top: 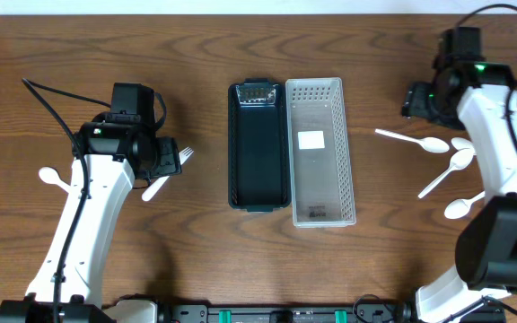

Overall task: Pack container
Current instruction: 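Lower the right gripper and grasp a white spoon by its handle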

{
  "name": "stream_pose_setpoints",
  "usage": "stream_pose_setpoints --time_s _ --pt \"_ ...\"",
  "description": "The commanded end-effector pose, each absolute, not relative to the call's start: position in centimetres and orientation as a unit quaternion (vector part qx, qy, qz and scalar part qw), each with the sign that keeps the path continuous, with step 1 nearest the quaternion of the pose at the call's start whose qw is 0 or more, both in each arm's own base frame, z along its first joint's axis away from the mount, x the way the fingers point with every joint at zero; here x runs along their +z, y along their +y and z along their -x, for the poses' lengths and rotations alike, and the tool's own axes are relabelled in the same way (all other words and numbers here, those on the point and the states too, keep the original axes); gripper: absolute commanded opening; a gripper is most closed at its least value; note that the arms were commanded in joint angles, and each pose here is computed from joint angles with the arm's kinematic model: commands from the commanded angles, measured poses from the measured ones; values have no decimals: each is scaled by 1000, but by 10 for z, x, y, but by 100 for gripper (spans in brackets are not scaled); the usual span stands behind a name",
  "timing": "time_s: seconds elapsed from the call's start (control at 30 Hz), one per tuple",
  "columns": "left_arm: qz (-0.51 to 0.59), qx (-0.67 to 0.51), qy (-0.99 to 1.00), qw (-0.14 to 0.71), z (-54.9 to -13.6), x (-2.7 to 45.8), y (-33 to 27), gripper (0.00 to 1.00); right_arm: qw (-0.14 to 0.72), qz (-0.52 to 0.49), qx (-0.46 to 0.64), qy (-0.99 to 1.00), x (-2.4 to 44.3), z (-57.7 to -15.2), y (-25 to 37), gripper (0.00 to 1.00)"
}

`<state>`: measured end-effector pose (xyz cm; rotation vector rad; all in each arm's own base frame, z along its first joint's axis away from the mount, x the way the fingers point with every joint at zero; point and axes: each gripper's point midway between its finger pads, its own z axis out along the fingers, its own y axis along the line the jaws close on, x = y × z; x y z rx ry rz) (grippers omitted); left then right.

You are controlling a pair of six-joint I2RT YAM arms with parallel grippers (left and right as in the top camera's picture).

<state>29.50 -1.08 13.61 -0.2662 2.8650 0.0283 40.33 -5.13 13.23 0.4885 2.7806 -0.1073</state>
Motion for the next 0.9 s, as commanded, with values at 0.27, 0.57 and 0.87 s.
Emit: stream_pose_setpoints --time_s 0.27,0.57,0.87 --pt "93 14 985 144 -300 144 -7 70 104 376 -71 918 125 -392 -53 97" --pt "93 17 987 130 -293 142 -7 70 61 433 -27 899 80 -391 -52 93" --pt "93 17 987 130 -293 142 -7 70 11 432 13 901 20 -389 -50 82"
